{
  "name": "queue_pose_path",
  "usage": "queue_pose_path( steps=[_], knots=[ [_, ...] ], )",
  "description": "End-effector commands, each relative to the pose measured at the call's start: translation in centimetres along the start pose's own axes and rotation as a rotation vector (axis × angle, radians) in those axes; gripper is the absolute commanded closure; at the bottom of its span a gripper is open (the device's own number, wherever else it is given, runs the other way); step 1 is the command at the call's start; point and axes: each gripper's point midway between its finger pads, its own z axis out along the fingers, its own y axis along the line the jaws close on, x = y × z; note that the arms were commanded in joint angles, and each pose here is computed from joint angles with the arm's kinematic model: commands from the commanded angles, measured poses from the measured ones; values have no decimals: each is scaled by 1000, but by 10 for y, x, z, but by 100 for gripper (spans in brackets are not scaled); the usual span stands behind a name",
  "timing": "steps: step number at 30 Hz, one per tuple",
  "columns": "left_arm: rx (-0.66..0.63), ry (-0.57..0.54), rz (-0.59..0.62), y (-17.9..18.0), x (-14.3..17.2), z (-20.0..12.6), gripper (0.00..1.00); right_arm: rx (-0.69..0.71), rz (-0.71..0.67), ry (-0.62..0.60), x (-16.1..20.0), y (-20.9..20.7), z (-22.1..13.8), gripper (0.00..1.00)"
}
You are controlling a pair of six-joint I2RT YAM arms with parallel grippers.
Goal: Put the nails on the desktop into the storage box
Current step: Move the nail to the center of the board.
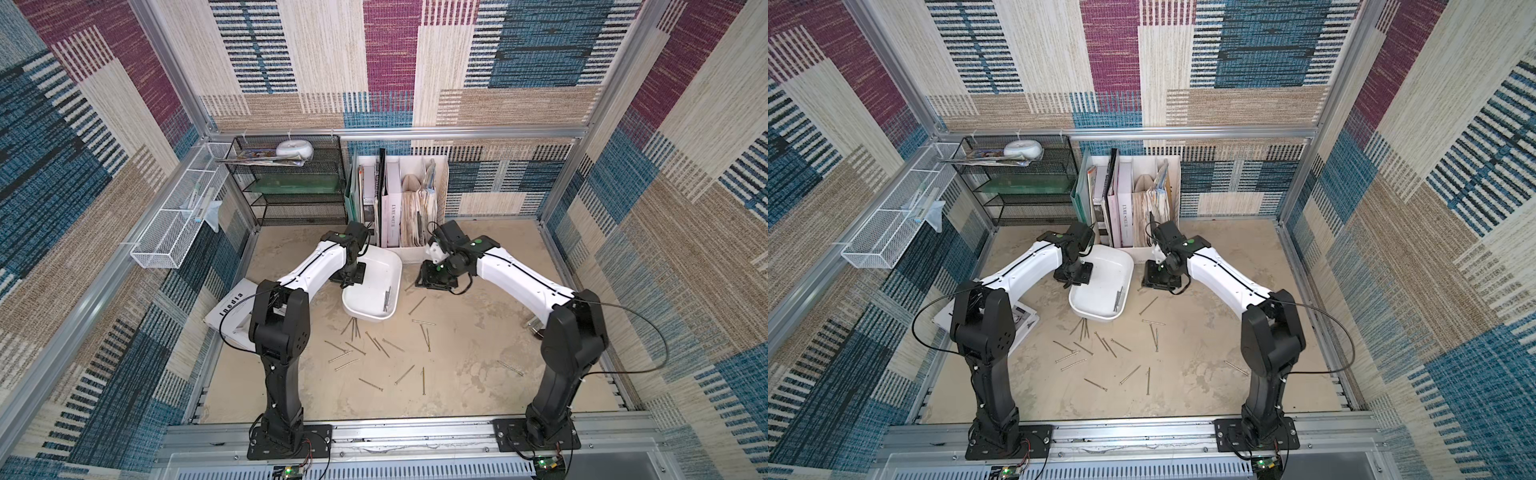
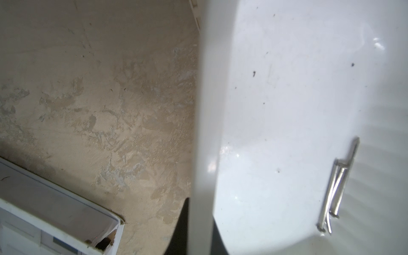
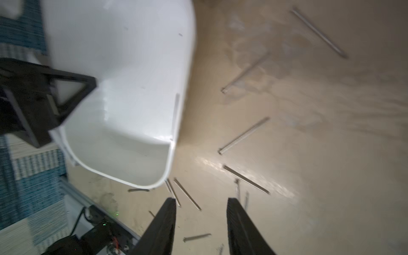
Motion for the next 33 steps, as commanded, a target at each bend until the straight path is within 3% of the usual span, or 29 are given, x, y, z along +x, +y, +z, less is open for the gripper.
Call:
queue_pose_path(
  steps=[1, 5, 12, 17, 23, 33],
  knots=[
    [6, -11, 0, -1, -3, -2, 100, 476, 29, 118, 68, -115, -15, 57],
    [13, -8, -1, -2, -3, -1, 100, 633, 195, 192, 137, -173, -27, 56],
    [29, -5, -3, -5, -3, -1, 100, 546, 489, 86, 180, -214, -39, 57],
    [37, -7, -6, -6, -3, -2, 100, 471, 593, 63, 173, -226, -37, 55],
    [45, -13, -12, -5, -4, -5, 100, 404, 628, 130, 173, -222, -11, 54],
    [81, -18, -37, -3, -7, -9, 100, 338, 689, 165, 192, -216, 6, 62]
  ],
)
